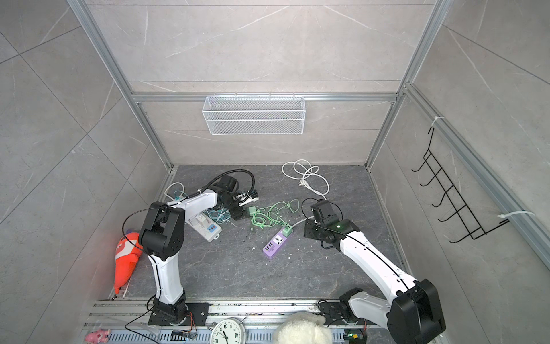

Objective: Insert the plug
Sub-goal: 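Close the left gripper on the light-green cube charger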

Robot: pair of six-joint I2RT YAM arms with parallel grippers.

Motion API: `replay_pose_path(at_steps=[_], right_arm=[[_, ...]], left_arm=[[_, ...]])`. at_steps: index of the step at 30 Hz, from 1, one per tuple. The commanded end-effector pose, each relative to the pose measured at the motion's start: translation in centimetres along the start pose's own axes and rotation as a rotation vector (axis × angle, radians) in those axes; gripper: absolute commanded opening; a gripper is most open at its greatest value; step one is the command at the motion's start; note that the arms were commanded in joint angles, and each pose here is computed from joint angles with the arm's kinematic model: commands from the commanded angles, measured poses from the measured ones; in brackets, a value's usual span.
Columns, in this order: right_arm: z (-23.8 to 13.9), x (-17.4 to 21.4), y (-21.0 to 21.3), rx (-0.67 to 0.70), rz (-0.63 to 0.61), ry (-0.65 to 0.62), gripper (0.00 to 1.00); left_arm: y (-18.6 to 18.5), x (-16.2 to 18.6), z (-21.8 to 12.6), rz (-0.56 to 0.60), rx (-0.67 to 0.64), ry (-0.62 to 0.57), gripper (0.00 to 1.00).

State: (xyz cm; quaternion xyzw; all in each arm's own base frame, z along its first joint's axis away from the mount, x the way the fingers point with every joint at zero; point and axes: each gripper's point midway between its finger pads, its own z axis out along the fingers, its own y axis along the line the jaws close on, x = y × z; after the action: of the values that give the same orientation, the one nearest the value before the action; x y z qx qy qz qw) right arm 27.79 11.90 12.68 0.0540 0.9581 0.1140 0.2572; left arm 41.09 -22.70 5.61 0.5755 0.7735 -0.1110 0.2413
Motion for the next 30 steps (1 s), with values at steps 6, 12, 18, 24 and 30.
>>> replay_pose_path(at_steps=[6,12,18,24,30], right_arm=[[-0.3,0.3,-0.6,0.03,-0.012,0.006,0.57],[-0.5,0.4,-0.8,0.038,-0.011,0.003,0.57],[-0.6,0.4,-0.8,0.04,-0.009,0.001,0.57],[-0.9,0.4,-1.1,0.046,-0.004,-0.01,0.57],[-1.5,0.4,-1.5,0.058,0.002,-0.022,0.57]], left_arm=[[-0.1,-0.9,0.8,0.022,0.068,-0.022,0.71],[-0.4,-0.3,1.9,0.01,0.096,-0.008,0.7],[-0.2,0.1,2.4,0.004,0.101,0.014,0.67],[-0.2,0.1,2.5,-0.012,0.12,0.028,0.61],[-0.4,-0.2,2.4,-0.022,0.15,0.033,0.49]])
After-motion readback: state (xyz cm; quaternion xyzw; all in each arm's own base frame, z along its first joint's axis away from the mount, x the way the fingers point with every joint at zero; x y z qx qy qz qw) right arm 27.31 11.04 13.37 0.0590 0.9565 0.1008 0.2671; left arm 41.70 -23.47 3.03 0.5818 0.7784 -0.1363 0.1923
